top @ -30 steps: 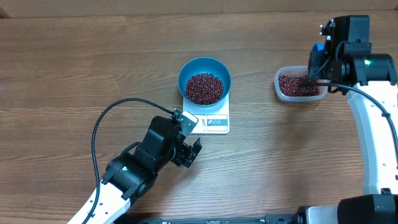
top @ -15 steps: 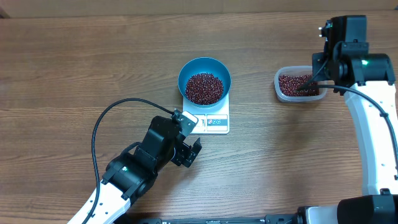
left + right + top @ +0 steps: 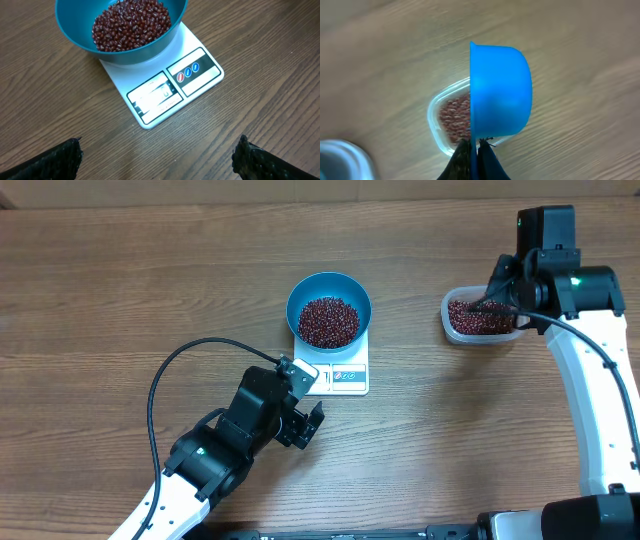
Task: Scoop item into bowl and weigh 150g on scale
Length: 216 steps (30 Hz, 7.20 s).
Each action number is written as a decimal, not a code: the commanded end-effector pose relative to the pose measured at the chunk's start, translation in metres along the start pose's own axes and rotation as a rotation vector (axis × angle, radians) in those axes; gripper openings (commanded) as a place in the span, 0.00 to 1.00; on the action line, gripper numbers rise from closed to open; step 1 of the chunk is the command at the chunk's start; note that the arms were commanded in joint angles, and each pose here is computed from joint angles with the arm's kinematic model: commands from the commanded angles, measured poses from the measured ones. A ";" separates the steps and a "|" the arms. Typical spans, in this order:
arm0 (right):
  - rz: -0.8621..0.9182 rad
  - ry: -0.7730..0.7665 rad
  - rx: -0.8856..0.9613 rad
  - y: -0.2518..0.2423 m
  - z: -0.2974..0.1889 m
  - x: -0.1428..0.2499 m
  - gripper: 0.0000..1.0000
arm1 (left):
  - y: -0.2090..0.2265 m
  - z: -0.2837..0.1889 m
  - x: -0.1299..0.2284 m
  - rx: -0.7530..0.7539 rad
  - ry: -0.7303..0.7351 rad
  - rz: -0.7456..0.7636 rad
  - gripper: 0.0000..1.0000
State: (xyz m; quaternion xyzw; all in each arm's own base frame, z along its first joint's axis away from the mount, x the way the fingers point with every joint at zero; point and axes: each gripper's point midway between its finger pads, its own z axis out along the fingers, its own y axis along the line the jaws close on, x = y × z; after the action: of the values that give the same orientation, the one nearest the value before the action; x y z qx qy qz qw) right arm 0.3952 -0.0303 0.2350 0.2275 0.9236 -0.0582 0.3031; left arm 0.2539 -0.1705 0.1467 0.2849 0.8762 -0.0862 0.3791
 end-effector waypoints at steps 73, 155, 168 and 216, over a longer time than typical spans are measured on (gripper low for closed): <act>0.399 0.279 -0.043 0.010 0.062 0.102 1.00 | 0.001 -0.002 0.000 0.001 -0.007 -0.010 1.00; -0.096 0.195 -0.060 -0.024 -0.125 0.024 1.00 | 0.007 -0.002 0.016 -0.035 0.056 0.002 1.00; -0.096 0.194 -0.060 -0.024 -0.125 0.024 1.00 | 0.009 -0.005 0.025 -0.046 0.091 0.005 1.00; -0.096 0.195 -0.060 -0.024 -0.125 0.024 1.00 | 0.128 -0.131 0.014 -0.476 -0.992 -0.216 1.00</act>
State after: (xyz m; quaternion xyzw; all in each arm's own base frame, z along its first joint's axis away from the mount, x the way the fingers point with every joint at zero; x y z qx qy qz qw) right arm 0.3019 -0.0123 0.3110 0.1810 0.9629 -0.0279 0.1983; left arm 0.2362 -0.0123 0.2472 0.0380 0.6060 -0.0344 0.7938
